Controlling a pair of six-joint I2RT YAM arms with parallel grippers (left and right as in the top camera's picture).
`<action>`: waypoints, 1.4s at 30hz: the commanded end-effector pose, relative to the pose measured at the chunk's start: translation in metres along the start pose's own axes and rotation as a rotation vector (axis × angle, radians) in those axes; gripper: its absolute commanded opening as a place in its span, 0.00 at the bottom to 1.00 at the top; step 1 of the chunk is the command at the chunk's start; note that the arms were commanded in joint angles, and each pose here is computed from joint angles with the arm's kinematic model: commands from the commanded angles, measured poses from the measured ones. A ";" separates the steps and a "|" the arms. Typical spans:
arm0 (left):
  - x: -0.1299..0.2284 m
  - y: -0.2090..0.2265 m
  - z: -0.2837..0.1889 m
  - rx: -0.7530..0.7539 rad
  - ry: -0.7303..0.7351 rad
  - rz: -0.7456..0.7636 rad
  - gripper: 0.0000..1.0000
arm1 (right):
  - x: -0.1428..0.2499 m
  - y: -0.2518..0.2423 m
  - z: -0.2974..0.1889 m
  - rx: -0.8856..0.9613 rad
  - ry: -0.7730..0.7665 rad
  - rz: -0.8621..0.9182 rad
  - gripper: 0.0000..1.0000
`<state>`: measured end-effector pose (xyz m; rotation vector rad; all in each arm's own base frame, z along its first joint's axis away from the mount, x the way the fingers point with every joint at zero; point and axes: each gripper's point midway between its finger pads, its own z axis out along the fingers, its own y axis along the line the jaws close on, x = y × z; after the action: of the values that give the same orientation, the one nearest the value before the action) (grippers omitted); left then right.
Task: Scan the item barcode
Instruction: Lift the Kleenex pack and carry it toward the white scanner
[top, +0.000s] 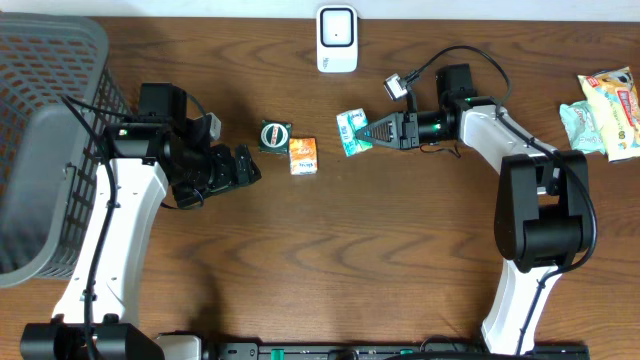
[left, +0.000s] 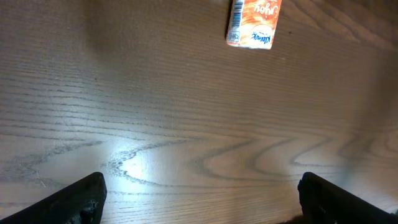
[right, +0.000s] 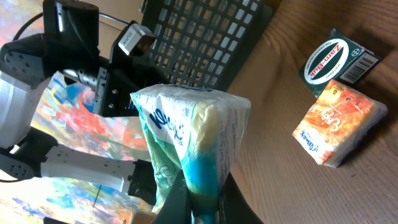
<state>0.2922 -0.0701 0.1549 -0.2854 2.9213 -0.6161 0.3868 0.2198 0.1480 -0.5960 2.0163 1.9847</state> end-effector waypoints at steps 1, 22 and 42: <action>0.001 0.000 0.003 0.003 0.012 0.011 0.98 | -0.005 0.021 0.001 -0.036 -0.002 -0.060 0.01; 0.001 0.000 0.003 0.003 0.012 0.011 0.98 | -0.004 0.017 0.002 -0.010 0.002 -0.060 0.01; 0.001 0.000 0.003 0.003 0.012 0.011 0.98 | 0.019 -0.115 -0.043 0.913 0.125 0.073 0.01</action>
<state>0.2922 -0.0701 0.1549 -0.2854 2.9213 -0.6161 0.4065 0.2055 0.0460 -0.4755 2.6321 1.2055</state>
